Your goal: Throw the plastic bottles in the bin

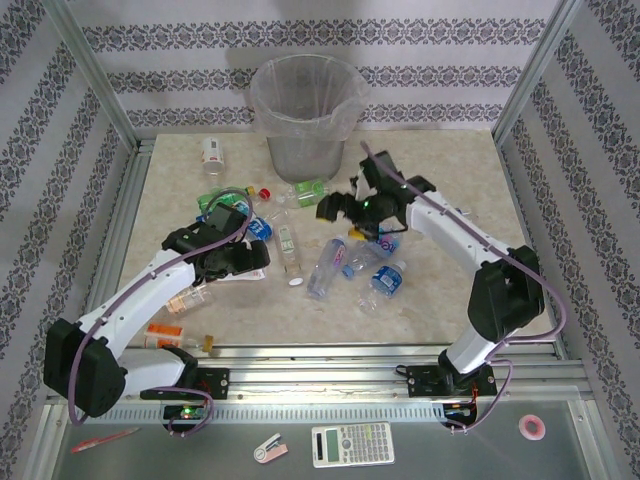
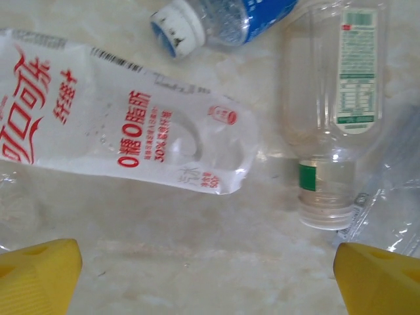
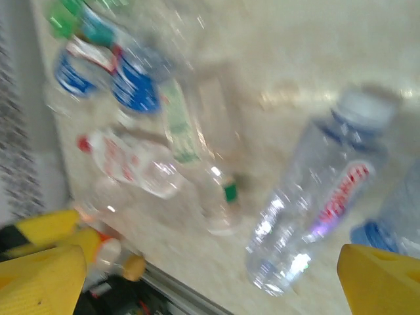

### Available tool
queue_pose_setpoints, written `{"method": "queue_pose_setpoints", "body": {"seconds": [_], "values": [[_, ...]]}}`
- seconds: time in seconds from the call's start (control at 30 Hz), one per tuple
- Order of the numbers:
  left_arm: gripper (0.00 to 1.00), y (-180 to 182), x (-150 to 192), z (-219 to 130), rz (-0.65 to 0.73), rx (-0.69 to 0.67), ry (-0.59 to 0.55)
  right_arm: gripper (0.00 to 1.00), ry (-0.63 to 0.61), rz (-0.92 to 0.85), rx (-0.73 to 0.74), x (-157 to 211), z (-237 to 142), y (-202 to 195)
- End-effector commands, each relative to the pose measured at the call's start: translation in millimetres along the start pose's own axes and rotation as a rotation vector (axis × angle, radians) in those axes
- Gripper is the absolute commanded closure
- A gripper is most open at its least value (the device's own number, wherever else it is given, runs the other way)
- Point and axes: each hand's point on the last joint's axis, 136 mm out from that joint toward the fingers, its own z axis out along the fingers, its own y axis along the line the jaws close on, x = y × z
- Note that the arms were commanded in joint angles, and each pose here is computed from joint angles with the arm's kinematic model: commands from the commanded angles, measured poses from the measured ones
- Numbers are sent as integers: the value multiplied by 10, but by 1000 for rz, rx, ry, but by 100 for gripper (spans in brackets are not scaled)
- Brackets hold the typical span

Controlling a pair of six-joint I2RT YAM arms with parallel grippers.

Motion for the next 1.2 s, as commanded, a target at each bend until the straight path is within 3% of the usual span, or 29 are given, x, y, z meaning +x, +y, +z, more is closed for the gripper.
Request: {"method": "queue_pose_setpoints", "body": {"seconds": [0.0, 0.27, 0.63, 0.8, 0.87, 1.0, 1.07, 1.17], "values": [[1, 225, 101, -134, -25, -121, 29, 2, -11, -148, -48, 213, -129, 168], [0, 716, 351, -332, -179, -235, 87, 2, 14, -192, -75, 372, -107, 118], [0, 1330, 676, -579, -590, -237, 132, 2, 78, -274, -114, 449, -51, 249], [1, 1632, 741, -769, -796, -402, 93, 2, 94, -274, -113, 444, -52, 190], [1, 1687, 842, -792, -879, -470, 138, 2, 95, -268, -115, 420, -71, 158], [0, 1745, 1139, -782, -995, -651, 344, 2, 96, -252, -129, 366, -122, 96], [4, 1764, 1220, -762, -1029, -704, 428, 2, 97, -251, -136, 346, -152, 86], [4, 1868, 1265, -796, -1062, -768, 429, 2, 96, -252, -145, 317, -203, 86]]}}
